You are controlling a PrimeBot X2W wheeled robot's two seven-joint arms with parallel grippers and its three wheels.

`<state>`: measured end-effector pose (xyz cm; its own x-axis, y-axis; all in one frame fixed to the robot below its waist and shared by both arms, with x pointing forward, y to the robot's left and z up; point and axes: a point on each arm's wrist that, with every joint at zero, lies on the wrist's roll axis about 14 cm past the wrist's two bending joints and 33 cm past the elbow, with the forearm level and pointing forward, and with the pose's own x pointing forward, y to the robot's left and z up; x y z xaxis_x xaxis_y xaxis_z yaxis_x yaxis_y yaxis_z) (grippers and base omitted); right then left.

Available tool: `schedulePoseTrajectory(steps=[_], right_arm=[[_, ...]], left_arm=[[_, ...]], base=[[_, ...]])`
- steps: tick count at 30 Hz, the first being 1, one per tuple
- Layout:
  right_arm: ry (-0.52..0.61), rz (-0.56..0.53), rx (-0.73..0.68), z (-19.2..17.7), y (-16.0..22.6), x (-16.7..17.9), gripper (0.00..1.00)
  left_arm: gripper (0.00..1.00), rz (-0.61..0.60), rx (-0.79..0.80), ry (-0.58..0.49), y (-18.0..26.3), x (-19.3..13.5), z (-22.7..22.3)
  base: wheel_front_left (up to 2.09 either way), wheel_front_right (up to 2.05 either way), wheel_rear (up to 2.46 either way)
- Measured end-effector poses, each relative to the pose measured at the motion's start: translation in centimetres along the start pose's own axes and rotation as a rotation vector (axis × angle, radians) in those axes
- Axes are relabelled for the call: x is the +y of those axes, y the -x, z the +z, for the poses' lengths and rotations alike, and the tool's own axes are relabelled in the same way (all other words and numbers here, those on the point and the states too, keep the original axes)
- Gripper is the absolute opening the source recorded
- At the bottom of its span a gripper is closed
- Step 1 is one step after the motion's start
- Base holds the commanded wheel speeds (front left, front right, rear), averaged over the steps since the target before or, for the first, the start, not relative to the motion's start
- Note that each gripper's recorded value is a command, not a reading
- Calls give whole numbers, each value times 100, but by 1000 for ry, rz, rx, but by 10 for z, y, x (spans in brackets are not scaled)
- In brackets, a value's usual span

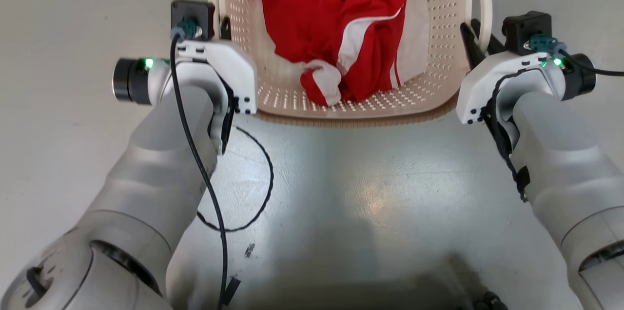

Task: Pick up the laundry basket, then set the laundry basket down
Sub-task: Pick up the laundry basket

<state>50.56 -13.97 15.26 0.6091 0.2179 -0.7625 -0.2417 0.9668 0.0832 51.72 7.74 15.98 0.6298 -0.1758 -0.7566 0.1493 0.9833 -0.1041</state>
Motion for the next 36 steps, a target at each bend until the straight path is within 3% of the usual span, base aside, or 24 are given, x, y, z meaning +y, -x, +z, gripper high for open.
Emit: schedulePoseTrajectory(steps=[19, 36], right_arm=[[-25, -15, 50, -5, 74, 14, 0], [-42, -22, 86, -23, 176, 41, 0]], left_arm=[[0, -9, 32, 1, 76, -14, -6], [0, -30, 47, 37, 181, -33, -37]], base=[[0, 0, 0], [0, 0, 0]])
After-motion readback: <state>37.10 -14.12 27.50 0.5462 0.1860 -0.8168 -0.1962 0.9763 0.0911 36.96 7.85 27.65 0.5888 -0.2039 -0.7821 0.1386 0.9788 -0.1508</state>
